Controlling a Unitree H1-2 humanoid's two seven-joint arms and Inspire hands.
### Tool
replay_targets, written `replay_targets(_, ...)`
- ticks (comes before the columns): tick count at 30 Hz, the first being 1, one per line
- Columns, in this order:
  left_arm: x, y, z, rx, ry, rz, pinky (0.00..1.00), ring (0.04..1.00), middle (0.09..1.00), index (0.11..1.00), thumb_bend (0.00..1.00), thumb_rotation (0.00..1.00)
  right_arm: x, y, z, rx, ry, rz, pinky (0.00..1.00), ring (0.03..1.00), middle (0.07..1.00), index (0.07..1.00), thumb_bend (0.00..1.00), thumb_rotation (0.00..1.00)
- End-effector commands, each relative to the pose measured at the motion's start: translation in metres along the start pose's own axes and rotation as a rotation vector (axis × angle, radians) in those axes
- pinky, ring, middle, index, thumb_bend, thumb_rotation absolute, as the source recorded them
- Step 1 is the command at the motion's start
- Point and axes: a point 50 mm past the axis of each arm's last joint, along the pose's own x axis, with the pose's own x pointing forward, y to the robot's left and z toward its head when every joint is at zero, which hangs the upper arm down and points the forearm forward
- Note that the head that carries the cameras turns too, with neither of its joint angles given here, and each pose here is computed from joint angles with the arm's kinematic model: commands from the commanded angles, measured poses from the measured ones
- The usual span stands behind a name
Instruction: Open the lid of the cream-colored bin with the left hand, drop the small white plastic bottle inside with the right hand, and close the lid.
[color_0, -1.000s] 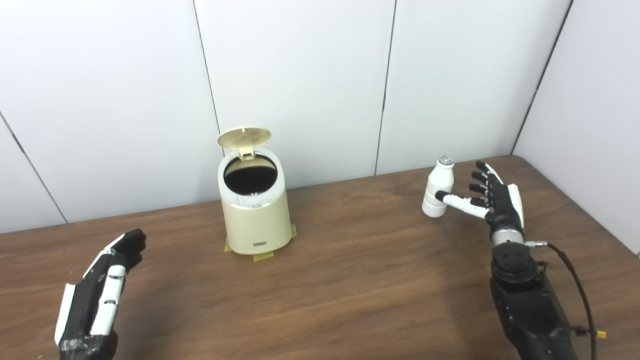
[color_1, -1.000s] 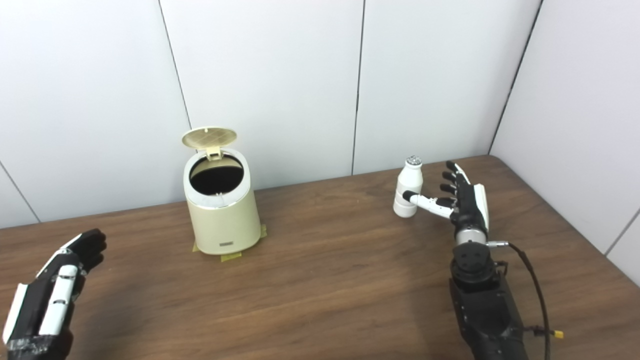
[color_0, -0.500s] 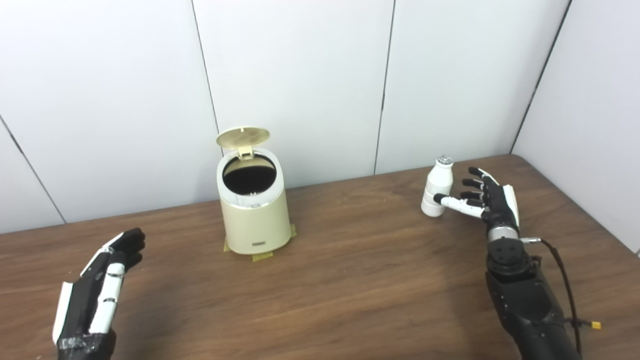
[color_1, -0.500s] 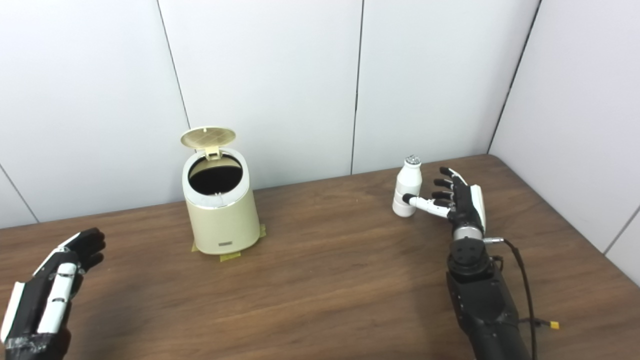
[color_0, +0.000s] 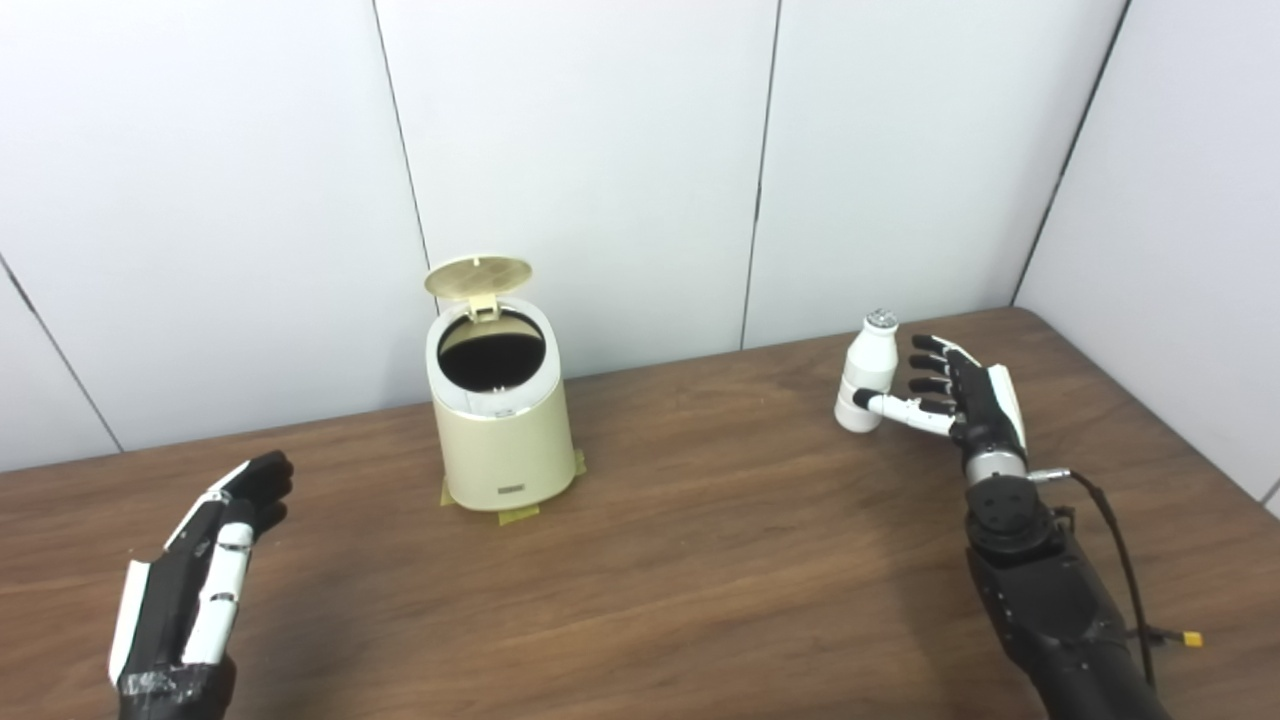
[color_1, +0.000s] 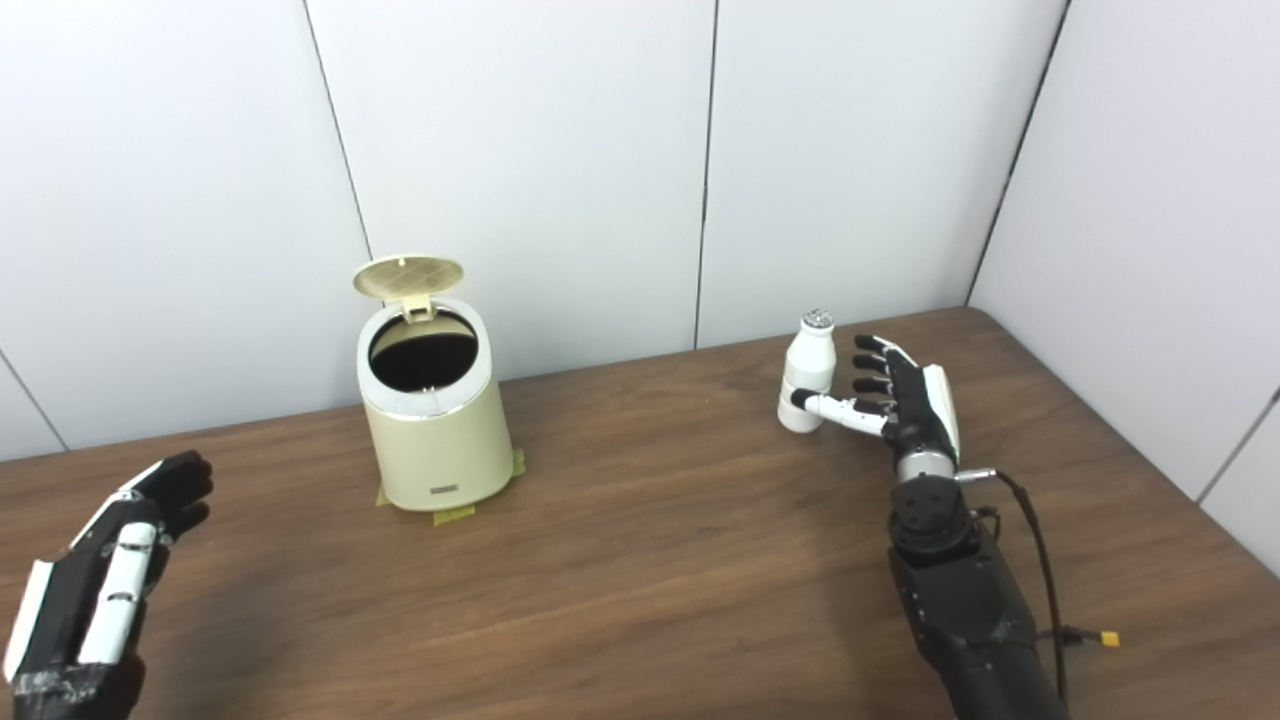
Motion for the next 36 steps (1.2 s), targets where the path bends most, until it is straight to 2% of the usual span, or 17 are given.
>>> replay_targets(1,0.013,-0.001,0.017,0.004,-0.092,-0.007,0.87,0.856,0.832,0.816,0.25,0.72,0.015,-0.005,0.030,0.030,-0.081,-0.008,0.60,0.708,0.784,0.831,0.89,0.25)
replay_targets(3,0.013,-0.001,0.018,0.001,-0.090,-0.009,0.86,0.855,0.831,0.818,0.23,0.71,0.014,-0.004,0.030,0.039,-0.078,0.002,0.59,0.698,0.783,0.845,0.88,0.22)
replay_targets(6,0.013,-0.001,0.018,0.005,-0.084,-0.005,0.86,0.857,0.834,0.818,0.23,0.70,0.014,-0.002,0.030,0.038,-0.078,0.015,0.61,0.712,0.788,0.842,0.87,0.23)
replay_targets(11,0.012,-0.001,0.018,0.005,-0.084,0.001,0.86,0.851,0.828,0.813,0.25,0.69,0.015,-0.001,0.032,0.016,-0.072,0.014,0.68,0.775,0.819,0.839,0.86,0.24)
replay_targets(18,0.012,-0.001,0.017,0.025,-0.095,-0.001,0.85,0.842,0.822,0.808,0.25,0.72,0.014,0.001,0.035,0.015,-0.078,0.021,0.66,0.755,0.802,0.828,0.87,0.26)
replay_targets(23,0.012,-0.001,0.017,0.016,-0.081,0.002,0.89,0.855,0.831,0.815,0.28,0.73,0.013,0.005,0.037,0.006,-0.089,0.028,0.62,0.725,0.776,0.806,0.86,0.25)
replay_targets(27,0.012,-0.001,0.017,0.028,-0.090,-0.002,0.87,0.855,0.829,0.814,0.27,0.72,0.015,0.009,0.040,0.002,-0.088,0.036,0.64,0.723,0.765,0.792,0.87,0.27)
replay_targets(34,0.012,-0.004,0.020,0.024,-0.087,0.006,0.89,0.856,0.830,0.813,0.28,0.72,0.017,0.015,0.044,0.075,-0.087,0.063,0.66,0.749,0.780,0.802,0.84,0.19)
replay_targets(36,0.011,-0.004,0.020,0.027,-0.088,0.006,0.88,0.854,0.828,0.812,0.28,0.72,0.018,0.016,0.044,0.053,-0.086,0.058,0.65,0.743,0.776,0.798,0.85,0.21)
